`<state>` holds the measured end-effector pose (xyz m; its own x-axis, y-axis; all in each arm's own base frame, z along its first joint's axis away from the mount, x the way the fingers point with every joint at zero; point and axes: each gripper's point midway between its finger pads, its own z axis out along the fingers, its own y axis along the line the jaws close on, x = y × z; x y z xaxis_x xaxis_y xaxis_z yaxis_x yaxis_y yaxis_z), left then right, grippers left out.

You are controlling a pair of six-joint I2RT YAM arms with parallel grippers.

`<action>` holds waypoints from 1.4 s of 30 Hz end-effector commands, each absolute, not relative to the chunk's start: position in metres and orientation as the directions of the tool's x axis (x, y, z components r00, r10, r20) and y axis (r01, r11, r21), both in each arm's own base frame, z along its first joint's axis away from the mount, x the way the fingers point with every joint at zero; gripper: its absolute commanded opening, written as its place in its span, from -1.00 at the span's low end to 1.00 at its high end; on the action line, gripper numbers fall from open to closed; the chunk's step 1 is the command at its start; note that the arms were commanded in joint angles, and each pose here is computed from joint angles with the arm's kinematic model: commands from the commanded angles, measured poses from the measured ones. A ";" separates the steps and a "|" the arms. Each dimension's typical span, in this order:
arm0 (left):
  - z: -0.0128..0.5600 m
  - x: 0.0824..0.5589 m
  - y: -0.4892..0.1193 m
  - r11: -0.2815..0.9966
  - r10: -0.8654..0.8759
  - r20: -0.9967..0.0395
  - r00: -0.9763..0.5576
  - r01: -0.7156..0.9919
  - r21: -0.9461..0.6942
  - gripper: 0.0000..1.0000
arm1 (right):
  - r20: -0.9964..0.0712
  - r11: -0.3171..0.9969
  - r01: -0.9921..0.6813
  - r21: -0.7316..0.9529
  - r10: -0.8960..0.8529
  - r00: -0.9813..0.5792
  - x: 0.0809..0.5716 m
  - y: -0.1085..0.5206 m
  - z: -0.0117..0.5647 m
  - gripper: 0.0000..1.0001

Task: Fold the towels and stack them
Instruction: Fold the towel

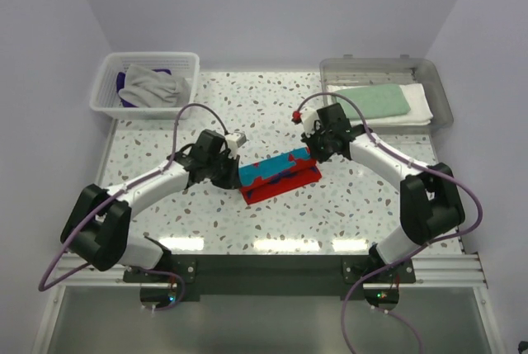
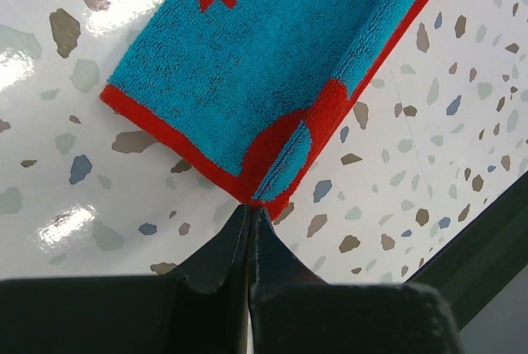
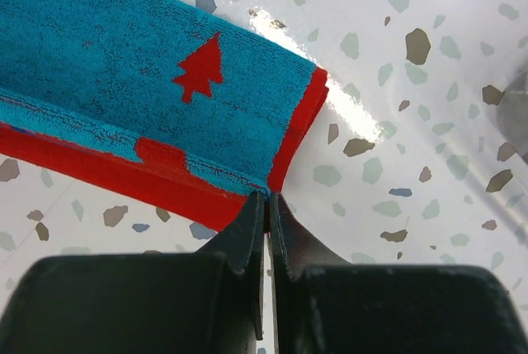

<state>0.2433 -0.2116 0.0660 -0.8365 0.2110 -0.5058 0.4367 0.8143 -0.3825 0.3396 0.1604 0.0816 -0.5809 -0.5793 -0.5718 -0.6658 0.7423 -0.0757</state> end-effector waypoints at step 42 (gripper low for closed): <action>0.083 0.215 -0.260 0.796 0.118 -0.458 -0.881 0.360 -0.487 -0.23 | -0.565 0.857 -0.372 0.355 -0.121 -0.816 0.308 0.195 0.085 -0.18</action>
